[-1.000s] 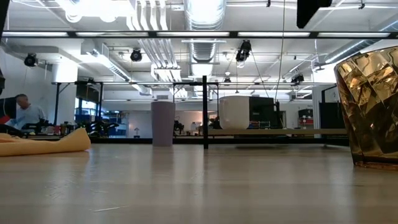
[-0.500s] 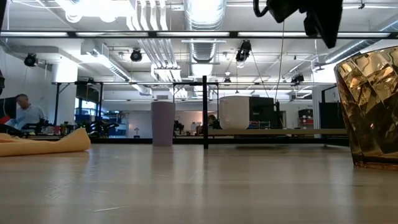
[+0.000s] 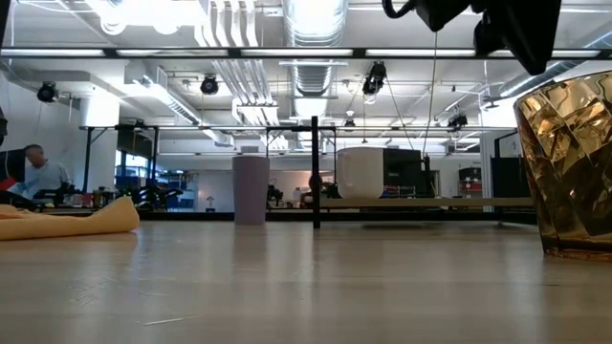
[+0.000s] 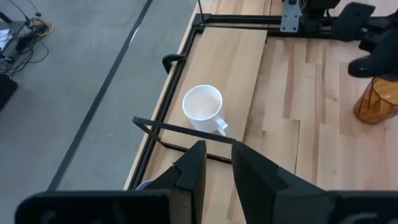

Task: Stack small to large cups/mugs on shelf
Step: Put the brown cup on the shelf

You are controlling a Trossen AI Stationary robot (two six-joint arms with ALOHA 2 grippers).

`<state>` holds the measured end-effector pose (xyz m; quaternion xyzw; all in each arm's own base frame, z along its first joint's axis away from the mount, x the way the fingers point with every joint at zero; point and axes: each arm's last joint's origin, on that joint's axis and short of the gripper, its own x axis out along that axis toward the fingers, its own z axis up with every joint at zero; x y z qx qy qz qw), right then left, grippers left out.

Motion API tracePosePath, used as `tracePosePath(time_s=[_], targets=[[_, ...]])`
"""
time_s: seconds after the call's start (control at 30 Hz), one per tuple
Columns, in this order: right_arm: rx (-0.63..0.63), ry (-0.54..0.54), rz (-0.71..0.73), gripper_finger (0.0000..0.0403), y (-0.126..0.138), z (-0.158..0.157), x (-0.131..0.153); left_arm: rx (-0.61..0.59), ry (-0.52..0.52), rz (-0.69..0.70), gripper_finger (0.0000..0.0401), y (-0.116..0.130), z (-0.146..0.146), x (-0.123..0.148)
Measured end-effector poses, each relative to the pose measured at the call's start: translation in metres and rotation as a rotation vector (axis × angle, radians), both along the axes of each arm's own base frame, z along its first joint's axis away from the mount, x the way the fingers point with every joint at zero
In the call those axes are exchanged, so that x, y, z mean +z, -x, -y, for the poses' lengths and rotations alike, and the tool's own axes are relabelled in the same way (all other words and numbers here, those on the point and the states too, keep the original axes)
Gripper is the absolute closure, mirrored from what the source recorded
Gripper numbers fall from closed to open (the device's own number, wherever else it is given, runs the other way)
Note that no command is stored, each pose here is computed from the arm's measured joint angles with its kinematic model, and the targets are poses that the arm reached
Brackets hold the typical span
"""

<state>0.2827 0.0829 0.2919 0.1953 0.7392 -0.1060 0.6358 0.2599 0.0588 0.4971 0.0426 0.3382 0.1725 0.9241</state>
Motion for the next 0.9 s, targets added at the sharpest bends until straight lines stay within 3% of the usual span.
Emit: tracePosePath(time_s=[0.47,0.9], targets=[[0.0,0.009,-0.033,0.03,-0.021,-0.008,-0.028,-0.001,-0.001,0.0,0.0338,0.0,0.0,0.0],[0.007,0.016,-0.063,0.03,-0.025,-0.01,-0.038,-0.001,-0.001,0.0,0.0338,0.0,0.0,0.0]])
